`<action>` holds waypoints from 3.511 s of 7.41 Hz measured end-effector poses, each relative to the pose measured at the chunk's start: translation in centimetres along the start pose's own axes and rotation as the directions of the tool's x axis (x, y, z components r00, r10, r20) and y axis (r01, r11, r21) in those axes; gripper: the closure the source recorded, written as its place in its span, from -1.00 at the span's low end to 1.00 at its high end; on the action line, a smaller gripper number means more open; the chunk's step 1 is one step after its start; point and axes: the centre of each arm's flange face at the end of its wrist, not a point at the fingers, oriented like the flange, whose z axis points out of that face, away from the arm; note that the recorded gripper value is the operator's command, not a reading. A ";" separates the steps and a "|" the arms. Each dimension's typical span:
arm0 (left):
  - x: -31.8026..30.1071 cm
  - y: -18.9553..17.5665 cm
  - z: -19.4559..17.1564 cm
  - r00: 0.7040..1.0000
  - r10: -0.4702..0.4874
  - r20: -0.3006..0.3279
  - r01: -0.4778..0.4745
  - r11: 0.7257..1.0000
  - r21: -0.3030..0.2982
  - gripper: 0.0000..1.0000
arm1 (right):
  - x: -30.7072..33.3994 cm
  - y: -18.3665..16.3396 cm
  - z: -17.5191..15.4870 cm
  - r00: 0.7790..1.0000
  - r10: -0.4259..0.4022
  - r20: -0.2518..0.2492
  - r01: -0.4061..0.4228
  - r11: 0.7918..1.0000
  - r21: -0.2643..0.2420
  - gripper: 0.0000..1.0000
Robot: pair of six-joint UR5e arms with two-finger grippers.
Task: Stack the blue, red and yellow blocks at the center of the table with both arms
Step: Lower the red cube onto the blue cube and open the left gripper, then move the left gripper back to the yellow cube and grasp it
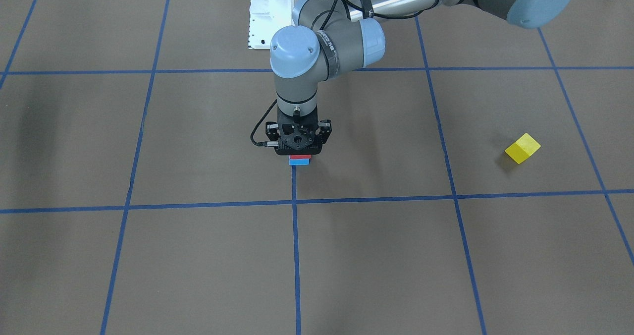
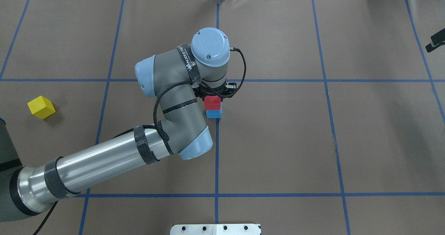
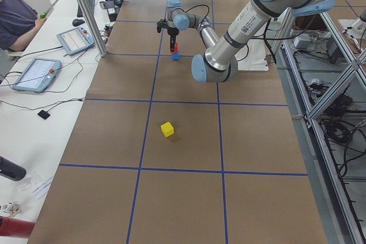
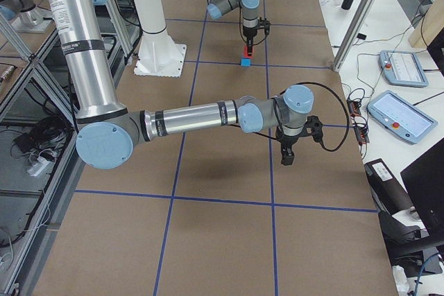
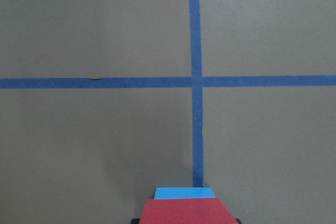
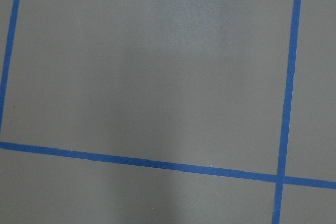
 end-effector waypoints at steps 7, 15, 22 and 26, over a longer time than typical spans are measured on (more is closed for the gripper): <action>-9.4 -0.9 -8.8 0.997 0.033 -0.067 -0.031 0.999 0.020 -1.00 | 0.1 0.1 0.0 1.000 0.001 0.001 -0.001 1.000 0.000 -1.00; -53.3 0.3 -4.9 0.994 0.021 0.109 -0.020 1.000 -0.010 -1.00 | -0.2 -0.2 -0.1 1.000 -0.001 0.004 0.001 1.000 0.006 -1.00; -56.7 -0.2 2.8 0.946 -0.319 0.052 0.317 0.948 0.039 -1.00 | -1.0 -0.2 -0.9 1.000 -0.004 0.007 0.003 1.000 0.019 -1.00; -56.1 0.9 5.0 0.947 -0.312 0.075 0.313 0.950 0.005 -1.00 | -0.7 -0.1 -0.6 1.000 -0.007 0.003 0.006 1.000 0.016 -1.00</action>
